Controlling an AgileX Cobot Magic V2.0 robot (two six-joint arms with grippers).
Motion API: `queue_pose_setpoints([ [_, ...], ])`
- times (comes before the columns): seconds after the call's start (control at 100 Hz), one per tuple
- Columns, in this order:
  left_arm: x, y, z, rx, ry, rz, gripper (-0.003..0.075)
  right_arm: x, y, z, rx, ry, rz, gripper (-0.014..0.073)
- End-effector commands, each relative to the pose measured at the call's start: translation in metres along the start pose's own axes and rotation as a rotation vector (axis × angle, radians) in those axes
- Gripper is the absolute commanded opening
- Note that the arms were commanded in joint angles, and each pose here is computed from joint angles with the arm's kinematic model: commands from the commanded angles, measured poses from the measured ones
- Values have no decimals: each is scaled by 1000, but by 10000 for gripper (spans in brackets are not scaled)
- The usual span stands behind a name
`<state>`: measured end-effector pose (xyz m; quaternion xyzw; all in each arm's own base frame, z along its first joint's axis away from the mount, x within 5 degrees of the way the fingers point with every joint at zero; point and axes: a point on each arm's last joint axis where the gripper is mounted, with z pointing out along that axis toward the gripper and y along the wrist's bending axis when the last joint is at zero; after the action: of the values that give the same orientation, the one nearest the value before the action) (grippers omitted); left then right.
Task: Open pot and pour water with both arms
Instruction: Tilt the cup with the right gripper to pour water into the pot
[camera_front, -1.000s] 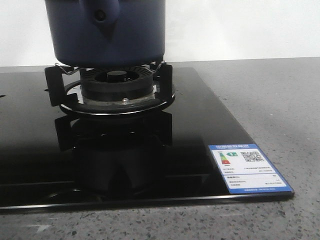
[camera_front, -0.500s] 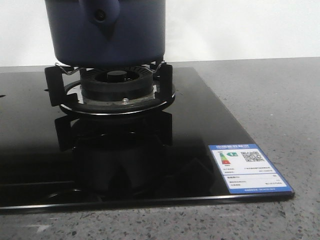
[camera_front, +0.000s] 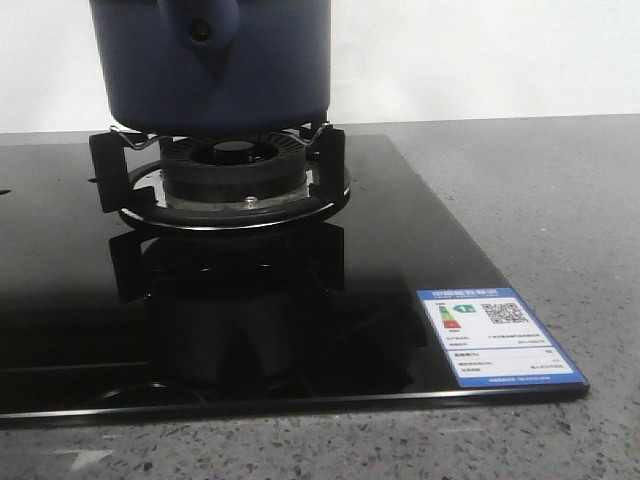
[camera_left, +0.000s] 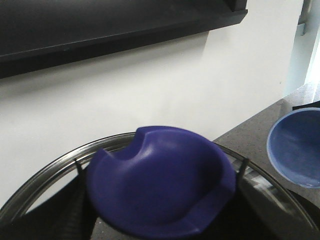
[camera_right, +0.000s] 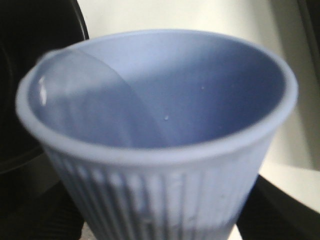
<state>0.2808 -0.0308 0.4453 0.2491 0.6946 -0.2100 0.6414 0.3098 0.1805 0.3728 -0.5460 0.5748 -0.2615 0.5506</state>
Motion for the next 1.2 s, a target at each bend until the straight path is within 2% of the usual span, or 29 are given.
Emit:
queue_pose_setpoints([
  [0.0, -28, -12, -13, 13, -123, -23, 349, -11, -26, -16, 97, -73, -68, 420],
  [0.23, -28, -14, -13, 34, -119, -22, 348, -13, -29, -16, 141, -91, -221, 419],
  [0.81, -27, -15, -14, 47, -116, -21, 349, -16, -34, -17, 214, -93, -490, 419],
  [1.19, -27, -15, -14, 47, -116, -21, 348, -17, -35, -18, 245, -86, -604, 419],
])
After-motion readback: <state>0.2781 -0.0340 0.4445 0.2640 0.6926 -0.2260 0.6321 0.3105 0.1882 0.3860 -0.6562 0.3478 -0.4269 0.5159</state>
